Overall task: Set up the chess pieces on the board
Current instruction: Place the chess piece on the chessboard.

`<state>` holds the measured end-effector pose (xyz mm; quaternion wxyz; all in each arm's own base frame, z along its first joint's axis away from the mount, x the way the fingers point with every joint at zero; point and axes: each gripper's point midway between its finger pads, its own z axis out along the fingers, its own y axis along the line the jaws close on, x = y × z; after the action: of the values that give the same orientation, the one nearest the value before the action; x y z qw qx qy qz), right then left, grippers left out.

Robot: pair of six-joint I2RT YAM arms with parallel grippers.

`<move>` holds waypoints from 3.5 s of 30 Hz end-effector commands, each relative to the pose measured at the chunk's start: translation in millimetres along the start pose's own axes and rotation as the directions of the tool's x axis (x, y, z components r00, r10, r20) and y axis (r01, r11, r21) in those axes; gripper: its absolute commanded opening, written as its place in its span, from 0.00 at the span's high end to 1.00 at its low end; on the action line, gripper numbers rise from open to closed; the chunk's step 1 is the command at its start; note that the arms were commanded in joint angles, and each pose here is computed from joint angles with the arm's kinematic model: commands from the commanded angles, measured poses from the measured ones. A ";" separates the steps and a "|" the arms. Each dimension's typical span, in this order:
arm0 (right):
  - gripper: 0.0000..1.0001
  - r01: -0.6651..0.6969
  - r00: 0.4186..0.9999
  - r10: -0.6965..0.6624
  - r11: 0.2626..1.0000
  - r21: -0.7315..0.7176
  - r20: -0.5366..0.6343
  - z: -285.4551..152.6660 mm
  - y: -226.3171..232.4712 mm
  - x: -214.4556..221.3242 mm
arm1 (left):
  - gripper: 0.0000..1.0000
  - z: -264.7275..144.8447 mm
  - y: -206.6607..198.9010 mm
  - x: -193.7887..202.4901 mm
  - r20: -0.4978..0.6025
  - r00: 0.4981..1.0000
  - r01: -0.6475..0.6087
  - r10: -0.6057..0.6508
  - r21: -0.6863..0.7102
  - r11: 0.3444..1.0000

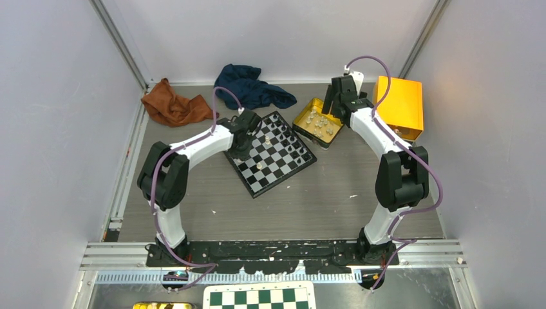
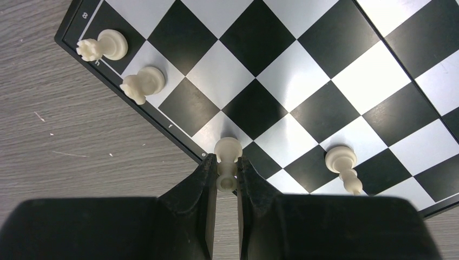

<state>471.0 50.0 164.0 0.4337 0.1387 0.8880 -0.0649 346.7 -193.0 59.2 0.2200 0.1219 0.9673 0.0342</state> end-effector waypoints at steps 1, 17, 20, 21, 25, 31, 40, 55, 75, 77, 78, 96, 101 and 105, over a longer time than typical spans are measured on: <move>0.14 -0.041 0.996 0.043 0.999 -0.022 0.076 -18.7 2.1 -27.0 | 0.89 -16.4 6.5 -21.1 0.088 0.995 0.039 -0.039 0.003 0.999; 0.14 -0.034 0.997 0.036 0.999 -0.021 0.073 -17.4 4.4 -26.8 | 0.90 -14.7 10.0 -19.7 0.084 0.995 0.046 -0.046 0.002 0.999; 0.14 -0.035 0.997 0.037 0.999 -0.020 0.074 -17.3 4.2 -27.6 | 0.90 -14.1 9.9 -20.1 0.084 0.995 0.047 -0.048 0.005 0.999; 0.14 -0.033 0.997 0.034 0.999 -0.021 0.073 -17.2 4.5 -27.4 | 0.90 -13.9 10.4 -20.3 0.084 0.995 0.049 -0.049 0.005 0.999; 0.14 -0.032 0.996 0.034 0.999 -0.019 0.077 -18.0 4.0 -28.9 | 0.90 -13.1 10.2 -21.6 0.085 0.995 0.050 -0.051 0.007 0.999; 0.14 -0.026 0.997 0.027 1.000 -0.015 0.076 -17.9 3.4 -29.1 | 0.90 -11.4 9.4 -22.0 0.082 0.995 0.052 -0.053 0.013 0.999; 0.14 -0.024 0.997 0.025 1.000 -0.012 0.074 -16.5 3.6 -28.9 | 0.90 -9.3 8.8 -21.0 0.077 0.996 0.054 -0.055 0.016 0.998; 0.14 -0.024 0.997 0.025 1.000 -0.010 0.066 -13.7 4.1 -26.4 | 0.89 -7.0 9.4 -20.1 0.071 0.996 0.053 -0.054 0.016 0.998; 0.14 -0.020 0.998 0.020 1.000 -0.005 0.060 -13.0 3.0 -23.2 | 0.76 -2.7 8.9 -15.9 0.057 0.997 0.058 -0.059 0.016 0.998; 0.14 -0.022 0.998 0.022 1.000 -0.004 0.059 -12.8 2.5 -23.3 | 0.76 -2.5 8.8 -15.3 0.055 0.997 0.059 -0.060 0.017 0.998; 0.14 -0.022 0.998 0.022 1.000 -0.005 0.059 -12.9 3.0 -23.1 | 0.76 -2.5 8.5 -15.1 0.055 0.997 0.059 -0.060 0.018 0.998; 0.14 -0.023 0.998 0.023 1.000 -0.007 0.060 -13.8 3.6 -23.8 | 0.75 -6.1 10.4 -16.9 0.063 0.996 0.059 -0.060 0.014 0.998; 0.14 -0.024 0.998 0.024 1.000 -0.009 0.060 -13.3 4.5 -24.0 | 0.63 -9.4 11.1 -18.4 0.073 0.995 0.060 -0.061 0.015 0.998; 0.14 -0.022 0.998 0.023 1.000 -0.011 0.059 -13.1 6.1 -23.9 | 0.59 -12.9 13.0 -21.8 0.086 0.994 0.063 -0.064 0.010 0.998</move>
<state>466.8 50.2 160.9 0.4249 0.1358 0.8924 -0.0683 352.6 -185.1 58.9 0.2247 0.1068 0.9681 0.0288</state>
